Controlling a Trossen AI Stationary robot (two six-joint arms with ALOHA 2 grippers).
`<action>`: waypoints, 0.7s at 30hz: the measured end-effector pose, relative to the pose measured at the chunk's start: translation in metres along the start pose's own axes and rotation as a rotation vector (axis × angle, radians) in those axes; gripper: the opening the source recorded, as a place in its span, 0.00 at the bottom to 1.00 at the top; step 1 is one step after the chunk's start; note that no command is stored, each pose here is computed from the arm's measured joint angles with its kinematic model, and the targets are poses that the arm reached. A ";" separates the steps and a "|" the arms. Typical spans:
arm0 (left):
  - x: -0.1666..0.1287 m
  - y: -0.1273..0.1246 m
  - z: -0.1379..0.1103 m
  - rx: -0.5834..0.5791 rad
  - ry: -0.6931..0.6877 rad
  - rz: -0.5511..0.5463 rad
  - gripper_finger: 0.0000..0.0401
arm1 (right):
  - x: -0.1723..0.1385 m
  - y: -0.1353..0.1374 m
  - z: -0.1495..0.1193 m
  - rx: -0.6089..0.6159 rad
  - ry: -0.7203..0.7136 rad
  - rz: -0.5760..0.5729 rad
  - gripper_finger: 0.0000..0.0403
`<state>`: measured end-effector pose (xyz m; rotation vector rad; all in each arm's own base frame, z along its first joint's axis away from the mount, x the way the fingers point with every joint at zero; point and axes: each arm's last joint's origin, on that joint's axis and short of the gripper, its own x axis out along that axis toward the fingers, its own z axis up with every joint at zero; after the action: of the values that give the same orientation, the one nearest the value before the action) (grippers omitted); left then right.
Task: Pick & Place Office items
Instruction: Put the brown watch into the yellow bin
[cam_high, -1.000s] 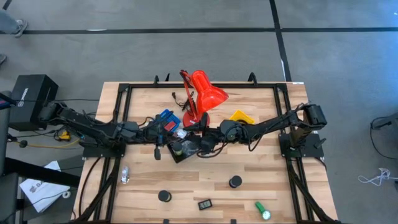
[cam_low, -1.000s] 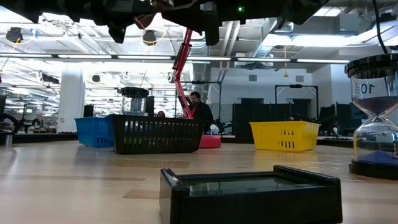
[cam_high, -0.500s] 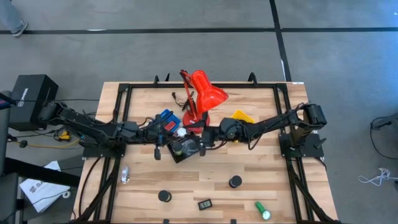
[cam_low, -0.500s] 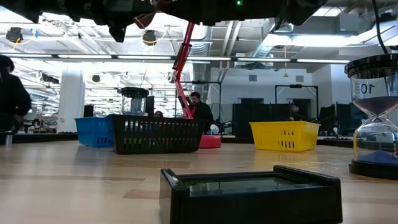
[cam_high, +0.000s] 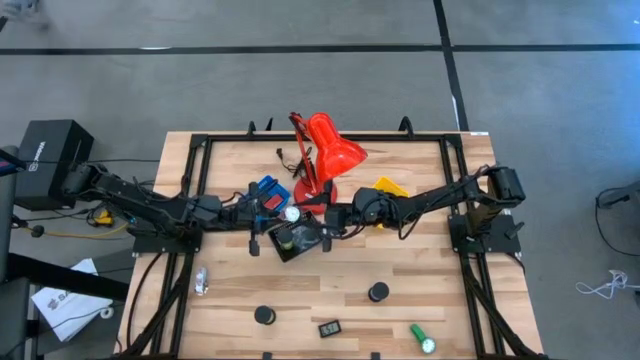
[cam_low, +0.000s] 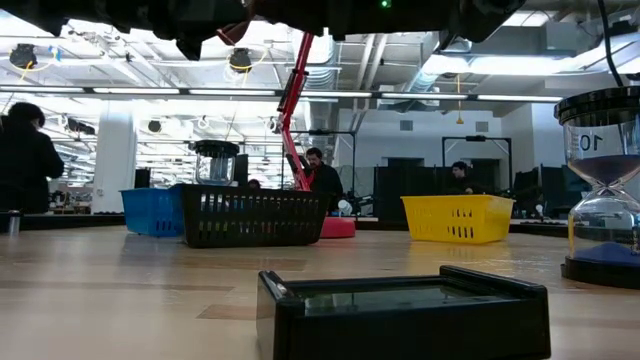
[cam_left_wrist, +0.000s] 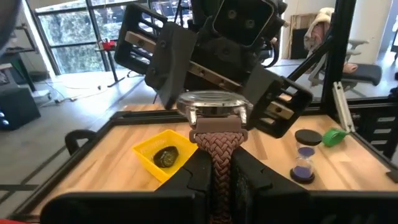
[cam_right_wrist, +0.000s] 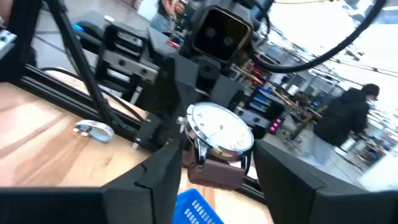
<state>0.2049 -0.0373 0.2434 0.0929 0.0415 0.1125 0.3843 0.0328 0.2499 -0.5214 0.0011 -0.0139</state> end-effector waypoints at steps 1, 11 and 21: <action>0.000 0.000 0.000 0.006 -0.001 0.001 0.05 | 0.000 0.000 0.000 0.002 -0.002 0.004 0.49; 0.000 0.000 0.001 0.014 -0.006 0.009 0.05 | 0.001 -0.013 -0.008 0.200 -0.007 0.016 0.59; 0.000 0.000 0.001 0.034 -0.007 0.008 0.05 | 0.002 -0.015 -0.008 0.234 -0.048 0.094 0.41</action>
<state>0.2049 -0.0371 0.2442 0.1277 0.0363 0.1198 0.3856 0.0155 0.2508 -0.2870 -0.0229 0.0899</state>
